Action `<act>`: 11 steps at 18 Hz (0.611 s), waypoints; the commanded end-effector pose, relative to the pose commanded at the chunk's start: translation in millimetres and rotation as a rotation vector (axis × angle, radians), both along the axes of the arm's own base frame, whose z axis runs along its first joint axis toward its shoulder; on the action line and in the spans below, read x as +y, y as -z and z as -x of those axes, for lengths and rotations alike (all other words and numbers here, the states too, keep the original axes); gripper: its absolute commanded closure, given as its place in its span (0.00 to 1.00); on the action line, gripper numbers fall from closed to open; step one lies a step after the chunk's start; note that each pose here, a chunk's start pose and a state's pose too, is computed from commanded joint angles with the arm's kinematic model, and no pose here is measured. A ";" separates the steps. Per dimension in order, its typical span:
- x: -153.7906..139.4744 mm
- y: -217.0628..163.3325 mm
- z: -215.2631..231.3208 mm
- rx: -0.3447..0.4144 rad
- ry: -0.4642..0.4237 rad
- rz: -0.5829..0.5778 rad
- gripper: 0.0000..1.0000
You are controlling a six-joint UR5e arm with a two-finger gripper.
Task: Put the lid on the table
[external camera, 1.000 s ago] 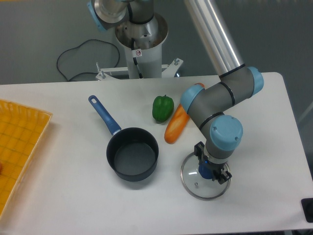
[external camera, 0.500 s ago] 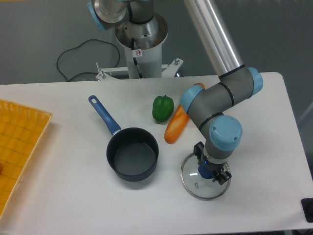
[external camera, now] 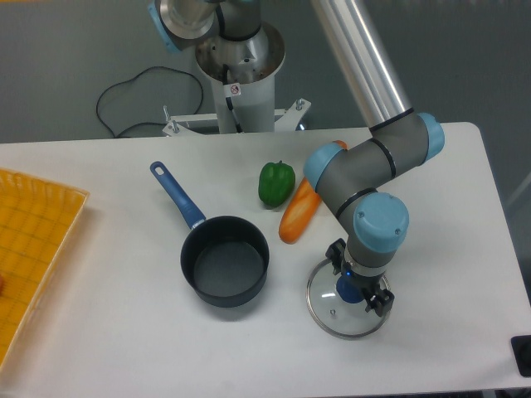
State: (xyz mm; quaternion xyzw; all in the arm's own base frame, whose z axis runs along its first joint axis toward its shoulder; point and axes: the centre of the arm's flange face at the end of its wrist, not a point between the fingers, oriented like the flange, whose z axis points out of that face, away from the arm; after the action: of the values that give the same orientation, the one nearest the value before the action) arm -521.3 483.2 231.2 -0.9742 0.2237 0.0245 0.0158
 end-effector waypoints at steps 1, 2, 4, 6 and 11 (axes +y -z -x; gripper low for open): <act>-1.0 -4.9 -1.3 0.005 0.000 -0.001 0.00; -3.0 -10.3 -4.2 0.009 -0.002 -0.002 0.00; -6.4 -25.8 -9.1 0.027 -0.002 -0.009 0.00; -10.1 -46.0 -13.9 0.051 -0.004 -0.017 0.00; -30.8 -92.1 -15.2 0.117 -0.025 0.021 0.00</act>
State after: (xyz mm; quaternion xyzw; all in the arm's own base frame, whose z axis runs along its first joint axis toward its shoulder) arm -506.2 452.4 323.3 -0.9739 0.2124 0.0795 -0.0080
